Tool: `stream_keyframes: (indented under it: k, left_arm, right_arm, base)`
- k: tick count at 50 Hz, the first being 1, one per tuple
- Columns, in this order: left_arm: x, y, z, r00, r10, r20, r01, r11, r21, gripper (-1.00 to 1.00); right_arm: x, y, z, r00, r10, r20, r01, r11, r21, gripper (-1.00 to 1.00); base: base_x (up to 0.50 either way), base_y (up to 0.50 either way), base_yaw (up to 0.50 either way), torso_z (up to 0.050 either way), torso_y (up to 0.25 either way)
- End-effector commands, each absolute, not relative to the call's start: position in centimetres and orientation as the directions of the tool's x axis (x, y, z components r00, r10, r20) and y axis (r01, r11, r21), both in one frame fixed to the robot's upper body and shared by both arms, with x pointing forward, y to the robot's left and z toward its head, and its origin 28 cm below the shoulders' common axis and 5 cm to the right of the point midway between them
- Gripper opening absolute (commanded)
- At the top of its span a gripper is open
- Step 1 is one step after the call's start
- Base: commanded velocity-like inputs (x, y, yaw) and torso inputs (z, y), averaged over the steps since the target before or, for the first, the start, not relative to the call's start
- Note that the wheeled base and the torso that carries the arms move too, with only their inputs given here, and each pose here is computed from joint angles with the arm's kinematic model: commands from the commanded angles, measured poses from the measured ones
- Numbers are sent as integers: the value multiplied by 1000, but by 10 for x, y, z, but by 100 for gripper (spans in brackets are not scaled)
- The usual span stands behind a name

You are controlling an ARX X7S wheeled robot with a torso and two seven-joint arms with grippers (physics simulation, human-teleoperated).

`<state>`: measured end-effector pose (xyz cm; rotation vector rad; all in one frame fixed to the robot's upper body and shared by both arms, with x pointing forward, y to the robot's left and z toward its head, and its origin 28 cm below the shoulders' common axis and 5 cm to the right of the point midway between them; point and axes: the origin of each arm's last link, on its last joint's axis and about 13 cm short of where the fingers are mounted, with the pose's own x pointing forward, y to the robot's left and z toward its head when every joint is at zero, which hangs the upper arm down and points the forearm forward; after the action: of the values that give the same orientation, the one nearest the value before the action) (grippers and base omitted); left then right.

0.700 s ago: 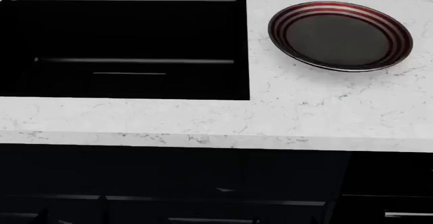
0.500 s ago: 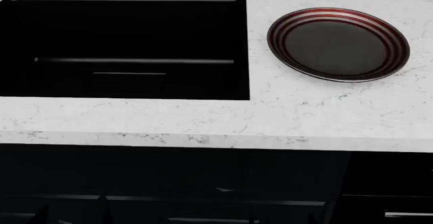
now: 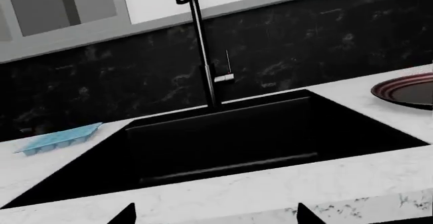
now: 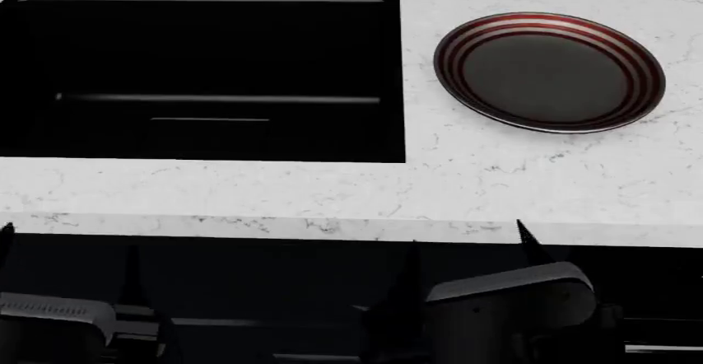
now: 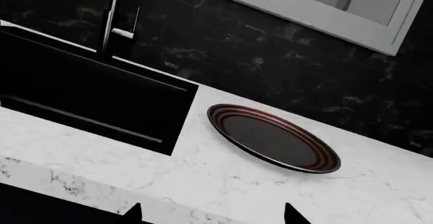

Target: Pick the sweet potato from the sink and place it on the plate located on the counter

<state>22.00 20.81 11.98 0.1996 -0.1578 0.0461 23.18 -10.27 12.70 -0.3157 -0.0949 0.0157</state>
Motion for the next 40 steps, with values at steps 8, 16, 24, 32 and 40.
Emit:
stream_keyframes:
  k: [8, 16, 24, 32, 40]
  left_arm:
    - [230, 212, 189, 959, 22, 282, -95, 964, 248, 100]
    - [232, 211, 200, 955, 16, 296, -94, 963, 251, 100]
    - [227, 212, 200, 951, 7, 308, -84, 967, 239, 100]
    - [227, 210, 198, 951, -7, 308, -73, 966, 249, 100]
    - [226, 210, 199, 950, -12, 311, -73, 963, 260, 100]
  right_arm:
    - [243, -111, 193, 985, 14, 174, 49, 934, -354, 100]
    - [244, -111, 199, 979, 58, 196, 10, 944, -329, 100]
    - [238, -112, 200, 978, 47, 203, 24, 943, -333, 100]
    - [236, -115, 202, 974, 45, 221, 30, 946, -323, 100]
    - [235, -115, 203, 972, 48, 232, 30, 946, -321, 100]
  base:
    - [0, 0, 0, 0, 0]
    - [0, 0, 0, 0, 0]
    - [106, 114, 0, 0, 0]
    - [410, 349, 0, 0, 0]
    - [488, 230, 0, 0, 0]
